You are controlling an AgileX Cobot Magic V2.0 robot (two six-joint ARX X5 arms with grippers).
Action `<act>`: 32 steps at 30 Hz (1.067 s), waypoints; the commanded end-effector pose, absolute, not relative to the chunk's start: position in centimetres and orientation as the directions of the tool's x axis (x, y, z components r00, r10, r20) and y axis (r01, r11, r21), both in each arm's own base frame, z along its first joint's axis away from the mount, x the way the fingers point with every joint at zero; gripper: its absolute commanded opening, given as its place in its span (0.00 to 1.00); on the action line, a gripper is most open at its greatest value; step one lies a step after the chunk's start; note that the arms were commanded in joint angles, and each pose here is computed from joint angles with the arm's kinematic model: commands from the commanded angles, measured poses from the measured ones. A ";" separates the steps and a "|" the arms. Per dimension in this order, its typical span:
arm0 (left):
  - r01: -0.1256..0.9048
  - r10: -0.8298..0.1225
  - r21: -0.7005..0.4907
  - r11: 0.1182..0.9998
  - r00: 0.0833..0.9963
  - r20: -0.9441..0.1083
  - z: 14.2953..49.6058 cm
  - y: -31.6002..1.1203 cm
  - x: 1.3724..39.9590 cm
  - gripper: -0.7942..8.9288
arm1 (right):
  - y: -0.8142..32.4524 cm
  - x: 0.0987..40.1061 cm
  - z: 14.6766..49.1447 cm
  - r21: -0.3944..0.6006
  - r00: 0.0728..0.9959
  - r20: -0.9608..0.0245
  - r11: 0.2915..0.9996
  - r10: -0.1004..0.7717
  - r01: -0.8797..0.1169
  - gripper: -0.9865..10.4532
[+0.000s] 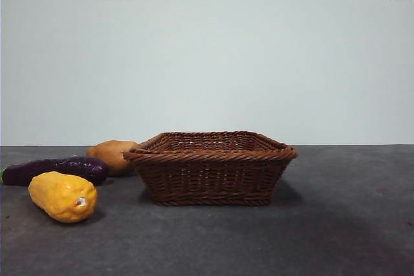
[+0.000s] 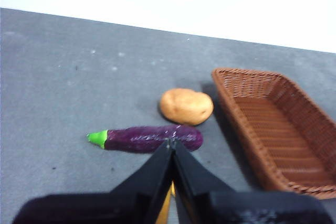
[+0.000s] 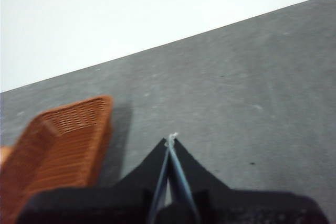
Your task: Help me put the vegetables on the table into the basket
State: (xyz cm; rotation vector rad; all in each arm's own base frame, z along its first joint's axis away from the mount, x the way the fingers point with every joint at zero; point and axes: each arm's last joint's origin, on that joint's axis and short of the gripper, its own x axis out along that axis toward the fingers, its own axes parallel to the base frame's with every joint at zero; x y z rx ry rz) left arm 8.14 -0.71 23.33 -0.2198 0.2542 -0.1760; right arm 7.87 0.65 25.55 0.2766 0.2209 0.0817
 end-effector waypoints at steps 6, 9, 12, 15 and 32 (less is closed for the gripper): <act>0.267 -0.338 -0.258 0.929 0.895 -0.292 27.8 -1.1 7.8 0.08 | 1.2 8.1 30.7 0.212 0.890 -0.354 0.951 0.288 -0.224 0.08; 0.307 -0.378 -0.249 0.919 0.866 -0.328 29.4 -1.2 7.7 0.08 | 1.4 8.2 32.4 0.215 0.856 -0.390 0.937 0.340 -0.274 0.08; 0.347 -0.413 -0.236 0.908 0.836 -0.360 31.1 -1.3 7.5 0.08 | 1.5 8.3 34.0 0.205 0.829 -0.418 0.928 0.372 -0.313 0.08; 0.382 -0.443 -0.227 0.896 0.811 -0.383 32.6 -1.4 7.4 0.08 | 1.5 8.3 35.2 0.198 0.805 -0.445 0.920 0.392 -0.339 0.08; 0.418 -0.481 -0.240 0.876 0.781 -0.398 34.8 -1.7 8.3 0.73 | 1.7 9.0 36.3 0.200 0.713 -0.549 0.897 0.436 -0.394 0.50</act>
